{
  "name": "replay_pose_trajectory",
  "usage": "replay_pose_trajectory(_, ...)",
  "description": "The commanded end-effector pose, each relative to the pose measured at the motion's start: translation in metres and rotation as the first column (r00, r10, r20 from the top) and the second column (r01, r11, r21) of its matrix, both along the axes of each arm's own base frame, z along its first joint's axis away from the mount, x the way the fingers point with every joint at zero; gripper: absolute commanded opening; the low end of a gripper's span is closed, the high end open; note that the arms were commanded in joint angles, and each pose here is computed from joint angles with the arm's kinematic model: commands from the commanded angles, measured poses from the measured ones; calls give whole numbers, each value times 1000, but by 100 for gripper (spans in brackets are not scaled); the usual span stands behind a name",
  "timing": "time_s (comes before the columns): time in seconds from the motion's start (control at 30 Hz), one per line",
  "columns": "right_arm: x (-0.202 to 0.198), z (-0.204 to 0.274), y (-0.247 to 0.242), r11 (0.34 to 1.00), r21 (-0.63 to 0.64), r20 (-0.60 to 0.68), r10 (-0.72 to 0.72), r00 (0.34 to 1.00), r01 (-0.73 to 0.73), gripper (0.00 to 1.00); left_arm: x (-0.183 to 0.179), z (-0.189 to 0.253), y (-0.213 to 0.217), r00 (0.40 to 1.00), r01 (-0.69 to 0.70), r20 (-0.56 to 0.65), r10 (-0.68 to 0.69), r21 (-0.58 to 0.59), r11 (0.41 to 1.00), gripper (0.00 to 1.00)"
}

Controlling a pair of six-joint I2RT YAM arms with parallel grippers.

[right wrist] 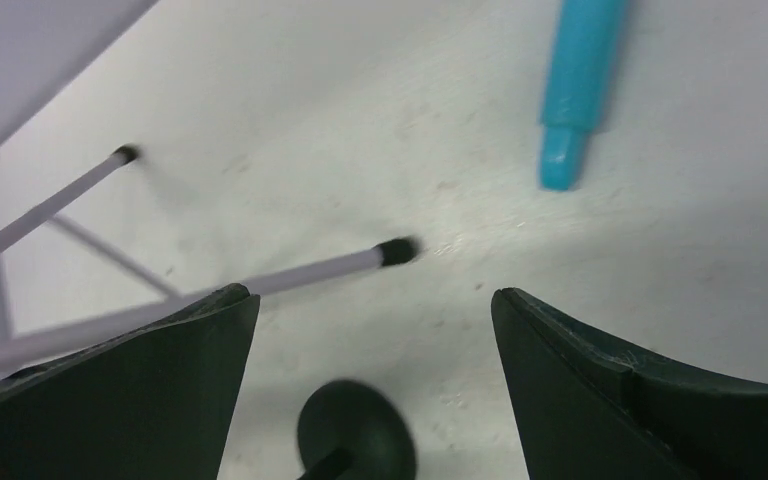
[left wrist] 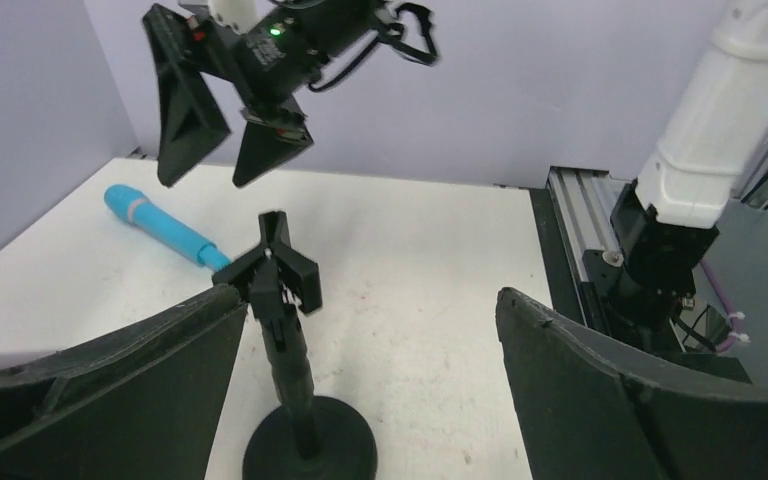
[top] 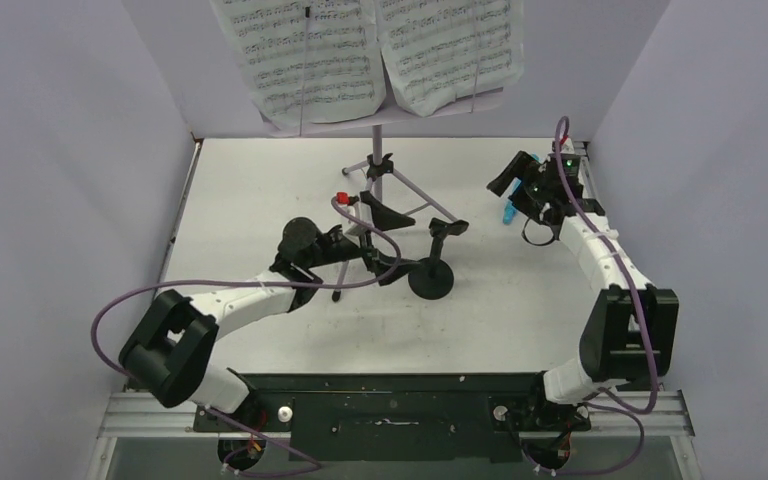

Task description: Set up the instrument practice props

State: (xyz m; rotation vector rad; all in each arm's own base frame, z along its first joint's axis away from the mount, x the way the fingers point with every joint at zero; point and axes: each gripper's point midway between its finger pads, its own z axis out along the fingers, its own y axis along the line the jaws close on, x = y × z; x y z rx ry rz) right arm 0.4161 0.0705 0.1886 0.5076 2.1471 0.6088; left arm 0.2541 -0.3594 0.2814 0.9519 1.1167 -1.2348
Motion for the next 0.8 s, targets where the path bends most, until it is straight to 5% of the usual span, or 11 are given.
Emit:
replay_pose_trajectory(0.0,34,-39,-58,951,-279,-111,-173,979,136,90,-8,-13,23,996,-90,25,88,70,993,96)
replay_pose_trajectory(0.2,74,-91,-83,899,-420,-233,-243,942,127,92,-27,-45,56,983,-180,5,182,188,966,96)
replay_pose_trajectory(0.53,134,-109,-108,822,-556,-241,-298,924,120,98,-53,-83,85,963,-236,-78,259,229,945,96)
replay_pose_trajectory(0.77,154,-133,-116,847,-520,-269,-286,920,111,85,-60,-86,89,960,-237,-97,264,227,945,96)
